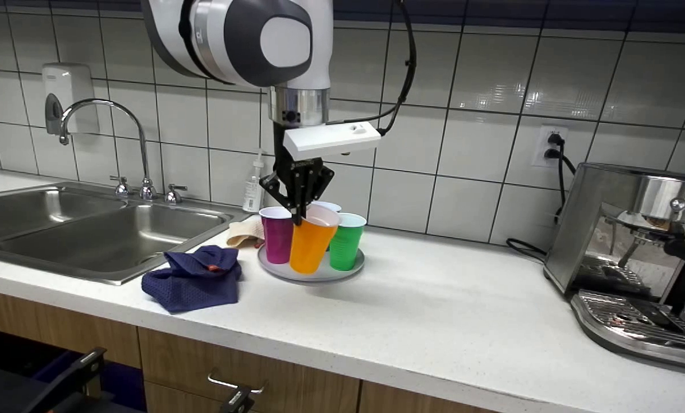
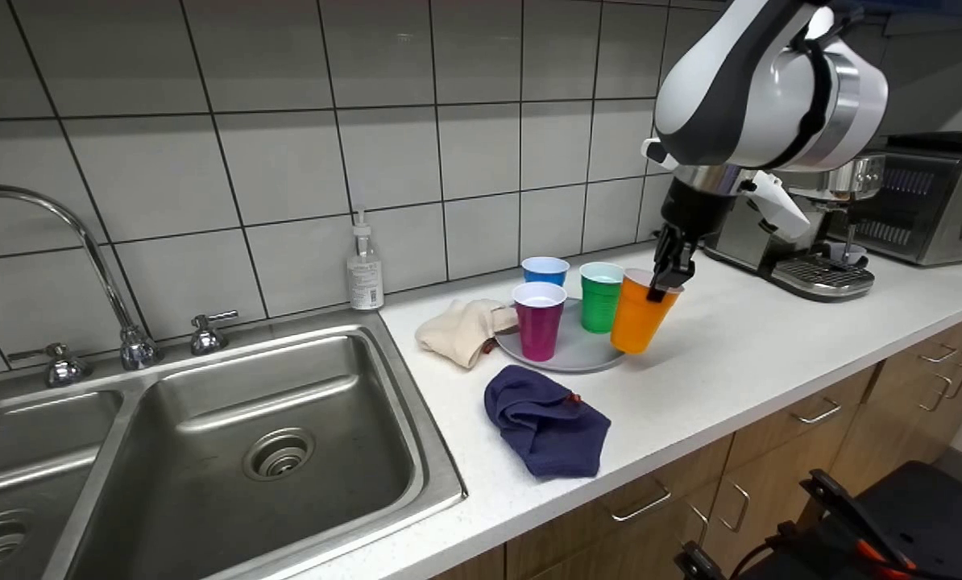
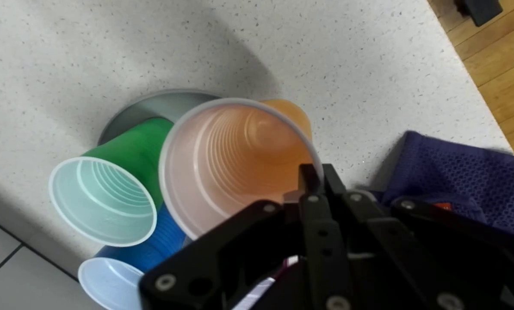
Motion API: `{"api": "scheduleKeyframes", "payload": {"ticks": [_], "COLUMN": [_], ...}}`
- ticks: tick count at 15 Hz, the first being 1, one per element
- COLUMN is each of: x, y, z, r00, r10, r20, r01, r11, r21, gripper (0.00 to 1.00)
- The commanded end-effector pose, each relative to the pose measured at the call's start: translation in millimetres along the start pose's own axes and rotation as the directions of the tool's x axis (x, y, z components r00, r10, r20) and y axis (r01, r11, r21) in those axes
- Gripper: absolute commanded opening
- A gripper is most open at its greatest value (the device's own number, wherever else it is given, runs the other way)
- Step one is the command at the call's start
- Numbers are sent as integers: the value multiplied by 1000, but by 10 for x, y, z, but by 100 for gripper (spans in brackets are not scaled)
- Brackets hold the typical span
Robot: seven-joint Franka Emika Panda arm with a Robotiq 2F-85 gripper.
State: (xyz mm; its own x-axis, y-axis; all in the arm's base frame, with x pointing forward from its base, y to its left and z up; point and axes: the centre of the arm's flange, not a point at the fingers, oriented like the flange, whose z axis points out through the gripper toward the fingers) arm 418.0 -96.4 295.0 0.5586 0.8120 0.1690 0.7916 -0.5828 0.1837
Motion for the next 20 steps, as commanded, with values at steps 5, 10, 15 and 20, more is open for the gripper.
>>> {"api": "scheduleKeyframes", "payload": {"ticks": [5,10,15,20], "x": [69,114,127,106], "y": [-8,7,41,77], "z": [126,235,342,427], "r00": [993,986,979,972], "r10": [-112,-157,-196,-230], "r20": [-40,-47,-53,-44], "r01": [110,154,191,225], "r11": [992,985,977,970], "r21": [-56,-74,-94,-97], "gripper": [1,1,1,1]}}
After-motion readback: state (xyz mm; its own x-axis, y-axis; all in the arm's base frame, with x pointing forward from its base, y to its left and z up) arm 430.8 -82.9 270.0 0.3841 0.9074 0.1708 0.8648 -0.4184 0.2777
